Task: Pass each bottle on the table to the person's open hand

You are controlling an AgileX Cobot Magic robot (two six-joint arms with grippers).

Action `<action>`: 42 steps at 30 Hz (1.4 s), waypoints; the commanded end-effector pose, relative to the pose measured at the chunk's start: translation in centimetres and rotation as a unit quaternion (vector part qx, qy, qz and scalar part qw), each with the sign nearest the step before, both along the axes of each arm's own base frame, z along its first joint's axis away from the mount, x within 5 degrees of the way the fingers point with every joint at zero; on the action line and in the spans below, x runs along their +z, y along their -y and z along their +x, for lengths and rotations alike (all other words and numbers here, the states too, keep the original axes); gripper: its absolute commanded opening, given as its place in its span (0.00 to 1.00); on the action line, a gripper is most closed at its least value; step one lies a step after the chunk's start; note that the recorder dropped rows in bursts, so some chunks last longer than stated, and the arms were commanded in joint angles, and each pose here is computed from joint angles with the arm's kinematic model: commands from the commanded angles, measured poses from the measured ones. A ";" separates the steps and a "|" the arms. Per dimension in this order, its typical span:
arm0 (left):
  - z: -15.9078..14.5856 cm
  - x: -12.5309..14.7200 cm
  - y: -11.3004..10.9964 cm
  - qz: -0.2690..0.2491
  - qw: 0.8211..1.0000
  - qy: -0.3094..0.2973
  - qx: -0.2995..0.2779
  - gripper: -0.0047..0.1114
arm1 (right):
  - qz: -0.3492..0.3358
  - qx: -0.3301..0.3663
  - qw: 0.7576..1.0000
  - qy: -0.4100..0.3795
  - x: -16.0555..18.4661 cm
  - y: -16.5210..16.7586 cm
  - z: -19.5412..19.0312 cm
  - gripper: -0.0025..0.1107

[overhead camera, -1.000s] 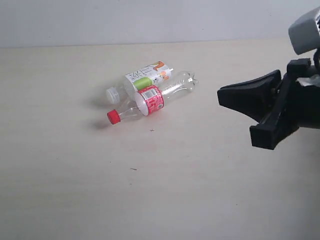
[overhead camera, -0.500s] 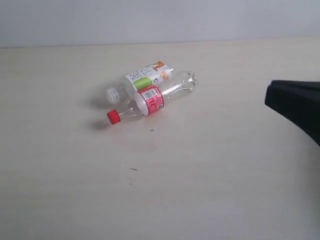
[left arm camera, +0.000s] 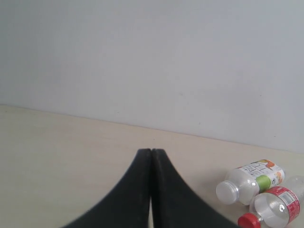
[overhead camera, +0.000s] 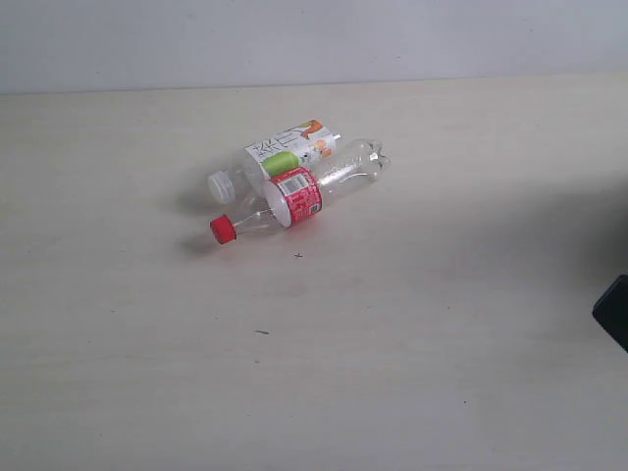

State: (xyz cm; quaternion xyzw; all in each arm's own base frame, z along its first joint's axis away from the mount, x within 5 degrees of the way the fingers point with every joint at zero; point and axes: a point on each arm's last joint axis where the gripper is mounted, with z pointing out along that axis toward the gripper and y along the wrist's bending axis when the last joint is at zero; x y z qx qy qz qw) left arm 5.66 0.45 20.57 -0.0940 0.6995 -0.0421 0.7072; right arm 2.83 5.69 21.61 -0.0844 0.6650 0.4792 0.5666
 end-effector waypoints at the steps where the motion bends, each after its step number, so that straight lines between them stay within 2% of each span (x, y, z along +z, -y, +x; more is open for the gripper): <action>1: 0.0 0.0 0.0 0.000 1.000 0.003 0.001 0.05 | 0.024 0.000 0.999 -0.022 -0.1 0.0 0.0 0.02; 24: 0.0 0.1 0.0 -0.001 1.000 0.004 0.001 0.05 | 0.023 0.000 1.000 -0.021 -0.1 0.0 0.0 0.02; 29: -0.1 1.1 0.1 0.002 0.998 0.060 -0.004 0.05 | 0.023 0.000 1.000 -0.021 -0.1 0.0 0.0 0.02; 33: -0.1 1.1 0.1 0.002 0.998 0.063 -0.005 0.05 | 0.023 0.000 1.000 -0.021 -0.1 0.0 0.0 0.02; 37: -0.1 1.3 0.1 -0.064 0.995 0.076 -0.010 0.05 | 0.023 0.000 1.000 -0.021 -0.1 0.0 0.0 0.02; 42: -0.4 2.5 0.2 -0.117 0.982 0.144 -0.029 0.05 | 0.023 0.000 1.000 -0.021 -0.1 0.0 0.0 0.02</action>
